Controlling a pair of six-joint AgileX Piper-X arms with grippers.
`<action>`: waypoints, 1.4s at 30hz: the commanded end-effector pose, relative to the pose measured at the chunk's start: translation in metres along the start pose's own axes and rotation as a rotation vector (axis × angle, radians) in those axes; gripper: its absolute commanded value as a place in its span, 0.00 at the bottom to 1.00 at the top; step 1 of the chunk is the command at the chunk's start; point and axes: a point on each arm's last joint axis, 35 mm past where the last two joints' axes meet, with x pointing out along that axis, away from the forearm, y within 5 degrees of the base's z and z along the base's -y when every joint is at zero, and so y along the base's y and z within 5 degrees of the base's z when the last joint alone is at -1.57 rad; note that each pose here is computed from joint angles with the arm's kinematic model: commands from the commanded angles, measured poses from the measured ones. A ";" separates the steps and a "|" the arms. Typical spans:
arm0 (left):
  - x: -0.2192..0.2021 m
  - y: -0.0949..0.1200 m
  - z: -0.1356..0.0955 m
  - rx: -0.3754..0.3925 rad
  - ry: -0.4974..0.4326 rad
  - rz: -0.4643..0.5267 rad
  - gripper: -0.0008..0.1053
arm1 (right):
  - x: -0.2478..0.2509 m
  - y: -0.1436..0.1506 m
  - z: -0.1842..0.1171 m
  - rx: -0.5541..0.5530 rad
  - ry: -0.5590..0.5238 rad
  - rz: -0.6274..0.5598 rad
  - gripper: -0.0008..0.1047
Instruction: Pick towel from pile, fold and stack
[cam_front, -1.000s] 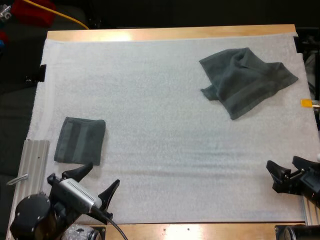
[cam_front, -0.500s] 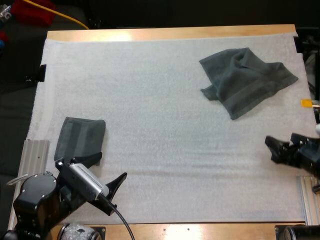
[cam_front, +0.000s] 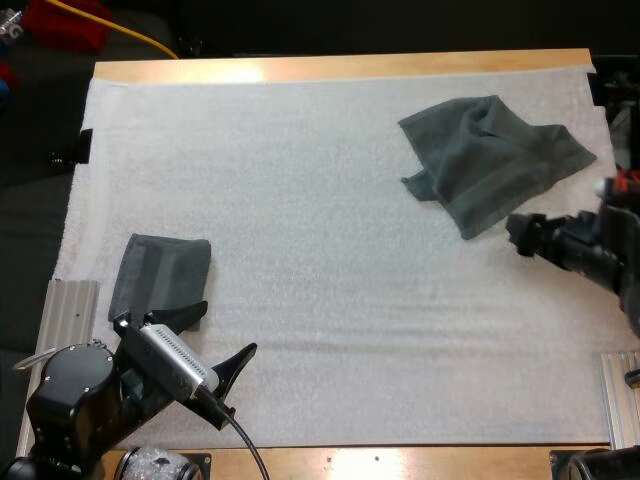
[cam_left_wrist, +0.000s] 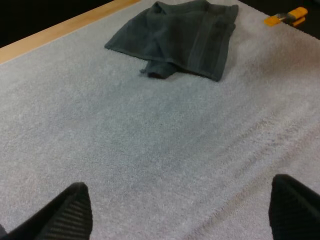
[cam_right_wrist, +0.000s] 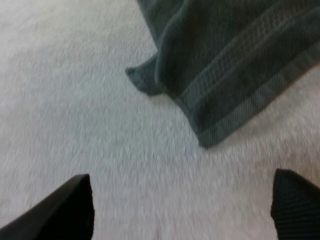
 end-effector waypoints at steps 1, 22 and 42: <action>0.000 -0.001 0.003 0.014 -0.011 -0.012 0.67 | 0.005 0.000 0.007 0.026 -0.018 -0.015 0.68; 0.000 -0.001 0.003 0.014 -0.011 -0.011 0.67 | 0.130 -0.020 -0.003 0.339 0.124 -0.097 0.68; 0.000 -0.001 0.003 0.008 -0.011 -0.011 0.67 | 0.201 -0.029 -0.028 0.480 0.178 -0.011 0.68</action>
